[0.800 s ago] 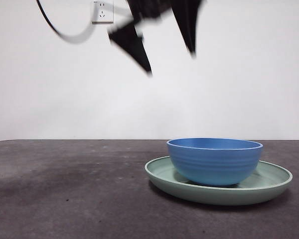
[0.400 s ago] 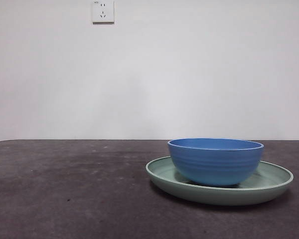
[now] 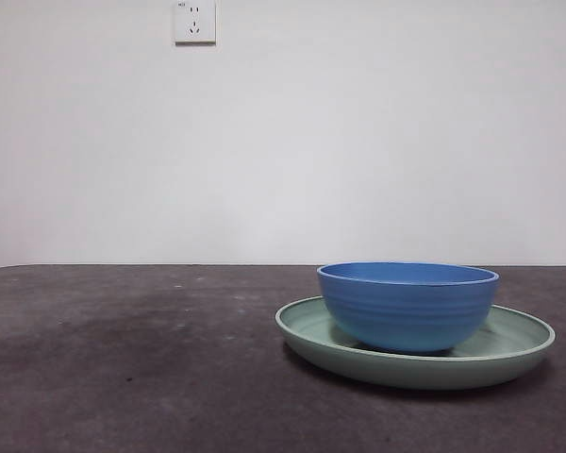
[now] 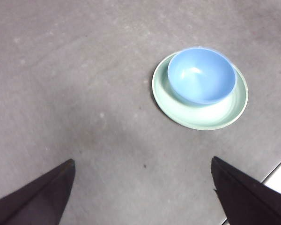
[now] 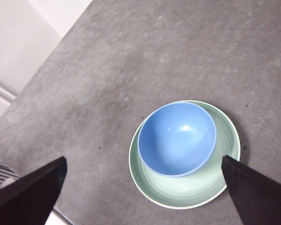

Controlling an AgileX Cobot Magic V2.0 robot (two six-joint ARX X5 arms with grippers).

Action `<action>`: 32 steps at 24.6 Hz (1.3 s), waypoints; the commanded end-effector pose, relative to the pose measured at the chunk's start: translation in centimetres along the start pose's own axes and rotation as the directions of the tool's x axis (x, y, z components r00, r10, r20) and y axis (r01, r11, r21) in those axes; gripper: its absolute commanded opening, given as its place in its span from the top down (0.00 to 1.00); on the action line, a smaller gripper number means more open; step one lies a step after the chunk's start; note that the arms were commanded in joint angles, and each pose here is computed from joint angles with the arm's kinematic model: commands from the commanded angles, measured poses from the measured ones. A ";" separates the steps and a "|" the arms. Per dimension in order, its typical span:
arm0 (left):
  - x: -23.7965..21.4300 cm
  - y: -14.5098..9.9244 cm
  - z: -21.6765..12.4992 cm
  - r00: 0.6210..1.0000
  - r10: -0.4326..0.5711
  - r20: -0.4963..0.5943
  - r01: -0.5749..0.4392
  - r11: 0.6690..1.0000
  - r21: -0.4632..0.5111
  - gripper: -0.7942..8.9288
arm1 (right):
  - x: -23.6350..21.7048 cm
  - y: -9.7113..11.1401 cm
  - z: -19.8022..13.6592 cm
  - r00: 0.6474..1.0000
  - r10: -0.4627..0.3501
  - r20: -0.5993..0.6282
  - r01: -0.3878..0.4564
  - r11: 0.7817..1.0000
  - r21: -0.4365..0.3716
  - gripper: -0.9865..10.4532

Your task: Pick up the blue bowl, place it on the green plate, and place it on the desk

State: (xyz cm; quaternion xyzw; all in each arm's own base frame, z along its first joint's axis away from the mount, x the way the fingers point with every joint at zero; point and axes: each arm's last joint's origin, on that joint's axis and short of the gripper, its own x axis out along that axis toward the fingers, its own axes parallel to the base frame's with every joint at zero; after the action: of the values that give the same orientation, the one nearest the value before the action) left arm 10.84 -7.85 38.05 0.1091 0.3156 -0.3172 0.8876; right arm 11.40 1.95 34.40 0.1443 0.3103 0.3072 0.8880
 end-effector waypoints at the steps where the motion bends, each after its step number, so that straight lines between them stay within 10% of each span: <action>1: 0.9 -0.1 -1.8 1.000 -0.003 -0.015 0.003 1.000 -0.002 0.44 | -0.3 0.3 0.4 1.000 0.002 0.016 -0.001 1.000 -0.029 0.39; 20: 0.2 -0.4 -7.9 0.999 -0.021 0.032 0.025 0.988 -0.151 0.37 | 2.8 -2.8 0.1 0.951 -0.186 -0.248 0.223 0.966 0.127 0.39; 32: -1.8 -1.0 -9.1 0.979 -0.174 0.104 0.193 0.957 -0.215 0.37 | 12.9 -10.1 -0.2 0.802 -0.166 -0.574 0.297 0.944 0.142 0.43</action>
State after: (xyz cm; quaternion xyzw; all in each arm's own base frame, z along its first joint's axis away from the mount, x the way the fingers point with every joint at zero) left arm 4.75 -4.13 31.90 -0.0284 0.3239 -0.3601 0.8744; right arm 23.55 2.33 23.42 0.1174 0.6081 0.1792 0.7645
